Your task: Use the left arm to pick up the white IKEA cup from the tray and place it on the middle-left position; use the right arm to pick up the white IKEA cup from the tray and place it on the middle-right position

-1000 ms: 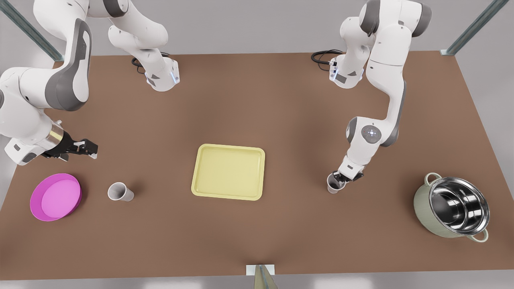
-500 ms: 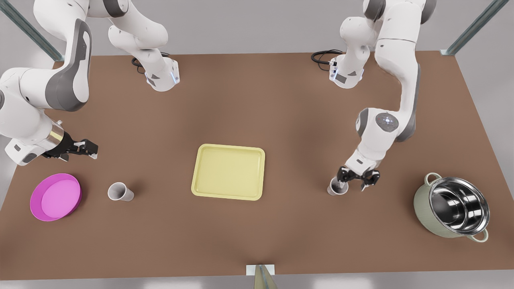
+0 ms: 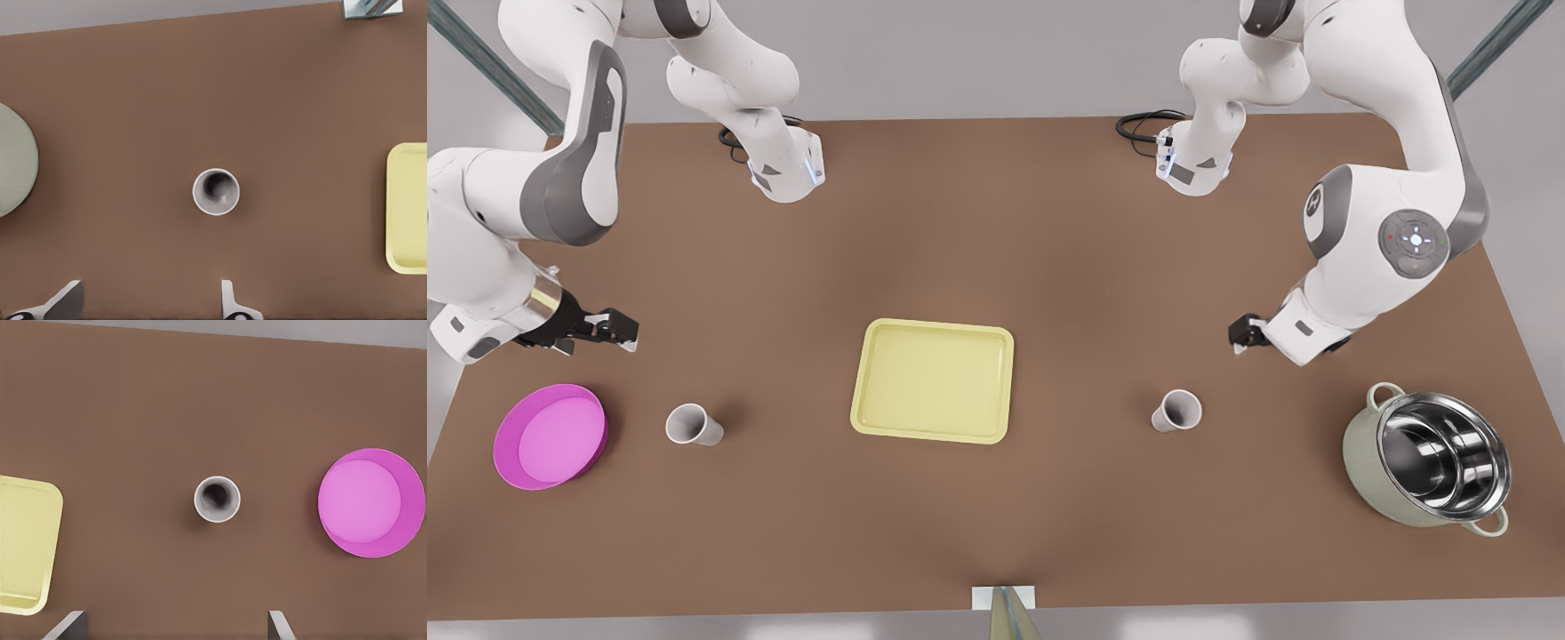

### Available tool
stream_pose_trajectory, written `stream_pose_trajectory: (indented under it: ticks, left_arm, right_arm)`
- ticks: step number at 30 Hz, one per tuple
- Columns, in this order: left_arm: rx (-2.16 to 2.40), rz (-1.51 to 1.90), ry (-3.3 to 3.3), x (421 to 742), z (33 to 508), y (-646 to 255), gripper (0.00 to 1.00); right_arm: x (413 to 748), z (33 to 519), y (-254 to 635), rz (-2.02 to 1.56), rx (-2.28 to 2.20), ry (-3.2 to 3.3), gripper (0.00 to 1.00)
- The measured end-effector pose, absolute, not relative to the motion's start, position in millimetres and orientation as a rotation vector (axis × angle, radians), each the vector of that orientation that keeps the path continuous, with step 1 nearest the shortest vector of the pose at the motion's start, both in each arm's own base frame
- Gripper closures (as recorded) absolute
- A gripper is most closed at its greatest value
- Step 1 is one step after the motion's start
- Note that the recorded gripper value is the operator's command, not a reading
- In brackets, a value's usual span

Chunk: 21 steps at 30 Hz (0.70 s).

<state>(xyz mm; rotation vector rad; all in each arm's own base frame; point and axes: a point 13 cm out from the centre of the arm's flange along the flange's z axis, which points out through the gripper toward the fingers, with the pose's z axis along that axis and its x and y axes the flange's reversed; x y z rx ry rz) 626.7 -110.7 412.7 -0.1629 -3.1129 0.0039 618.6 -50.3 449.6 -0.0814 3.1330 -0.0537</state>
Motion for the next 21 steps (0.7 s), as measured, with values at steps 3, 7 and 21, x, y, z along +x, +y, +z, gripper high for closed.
stream_pose_trajectory:
  ticks: [3, 7, 21]
  left_arm:
    - [-0.168, -0.001, -3.079, 619, 410, -110, 0.0]
    - [-0.175, -0.004, -3.053, 612, 408, -110, 0.0]
    - [-0.186, 0.021, -3.056, 614, 419, -113, 0.0]
  right_arm:
    - [619, 450, -49, -0.054, -0.079, 3.133, 0.0]
    - [618, 450, -48, -0.053, -0.078, 3.135, 0.0]
    - [619, 453, -53, -0.058, -0.056, 3.127, 0.0]
